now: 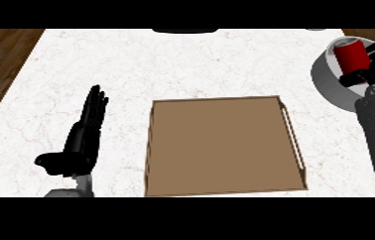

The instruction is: Pick the can from the tray and place it in the pot

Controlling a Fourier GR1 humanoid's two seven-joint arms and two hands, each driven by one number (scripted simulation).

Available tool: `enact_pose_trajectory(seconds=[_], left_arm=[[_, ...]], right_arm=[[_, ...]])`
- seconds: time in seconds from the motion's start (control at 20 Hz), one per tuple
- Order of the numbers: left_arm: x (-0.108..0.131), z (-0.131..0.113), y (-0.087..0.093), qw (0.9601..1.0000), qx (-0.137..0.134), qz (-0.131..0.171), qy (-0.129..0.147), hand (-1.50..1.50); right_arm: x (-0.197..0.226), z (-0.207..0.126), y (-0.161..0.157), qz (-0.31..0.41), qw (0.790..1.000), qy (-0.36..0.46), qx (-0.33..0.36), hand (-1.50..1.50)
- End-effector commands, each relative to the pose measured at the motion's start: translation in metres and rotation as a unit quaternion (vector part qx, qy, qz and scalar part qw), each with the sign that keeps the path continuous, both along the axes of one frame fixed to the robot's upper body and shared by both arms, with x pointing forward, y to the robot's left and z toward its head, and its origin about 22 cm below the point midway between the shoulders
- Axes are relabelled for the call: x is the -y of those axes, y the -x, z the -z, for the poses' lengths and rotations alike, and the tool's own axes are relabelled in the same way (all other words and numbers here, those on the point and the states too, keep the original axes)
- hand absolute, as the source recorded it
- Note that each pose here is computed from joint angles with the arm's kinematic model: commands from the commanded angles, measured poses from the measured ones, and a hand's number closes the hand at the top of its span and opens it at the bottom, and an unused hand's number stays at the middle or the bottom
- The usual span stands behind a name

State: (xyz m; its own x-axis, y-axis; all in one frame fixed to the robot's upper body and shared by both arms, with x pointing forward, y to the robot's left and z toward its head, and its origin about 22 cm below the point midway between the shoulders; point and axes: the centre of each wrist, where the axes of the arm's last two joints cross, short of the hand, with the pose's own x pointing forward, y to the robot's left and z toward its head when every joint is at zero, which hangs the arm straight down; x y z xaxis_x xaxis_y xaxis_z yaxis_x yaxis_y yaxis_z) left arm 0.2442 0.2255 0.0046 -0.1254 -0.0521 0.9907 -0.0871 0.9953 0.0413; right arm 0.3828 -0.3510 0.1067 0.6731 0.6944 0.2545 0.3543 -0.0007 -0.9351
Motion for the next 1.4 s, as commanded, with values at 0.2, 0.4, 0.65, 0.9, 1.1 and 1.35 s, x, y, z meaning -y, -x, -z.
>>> enact_pose_trajectory(seconds=[0.2,0.4,0.65,0.9,1.1,1.35], left_arm=[[-0.002,-0.012,0.0,1.0,0.001,0.002,-0.008,0.0],[-0.008,-0.003,-0.001,0.9999,0.0,0.012,0.004,0.0],[0.01,0.007,-0.002,0.9999,0.013,0.007,0.005,0.0],[-0.013,0.001,0.013,0.9999,0.006,0.009,0.006,0.0],[0.0,0.001,0.001,0.9999,0.002,-0.008,0.008,0.0],[0.001,-0.004,0.005,1.0,0.001,0.0,0.006,0.0]], right_arm=[[0.039,0.052,0.013,0.015,0.996,-0.062,-0.06,1.5],[0.08,0.055,0.03,0.078,0.984,-0.115,-0.108,1.5],[0.089,0.072,0.036,0.063,0.975,-0.182,-0.109,-1.5],[0.088,0.081,0.048,0.01,0.978,-0.199,0.059,-1.5],[0.087,0.045,0.035,-0.013,0.943,-0.231,0.238,-1.5],[0.107,0.062,0.058,0.01,0.907,-0.276,0.317,-1.5]])
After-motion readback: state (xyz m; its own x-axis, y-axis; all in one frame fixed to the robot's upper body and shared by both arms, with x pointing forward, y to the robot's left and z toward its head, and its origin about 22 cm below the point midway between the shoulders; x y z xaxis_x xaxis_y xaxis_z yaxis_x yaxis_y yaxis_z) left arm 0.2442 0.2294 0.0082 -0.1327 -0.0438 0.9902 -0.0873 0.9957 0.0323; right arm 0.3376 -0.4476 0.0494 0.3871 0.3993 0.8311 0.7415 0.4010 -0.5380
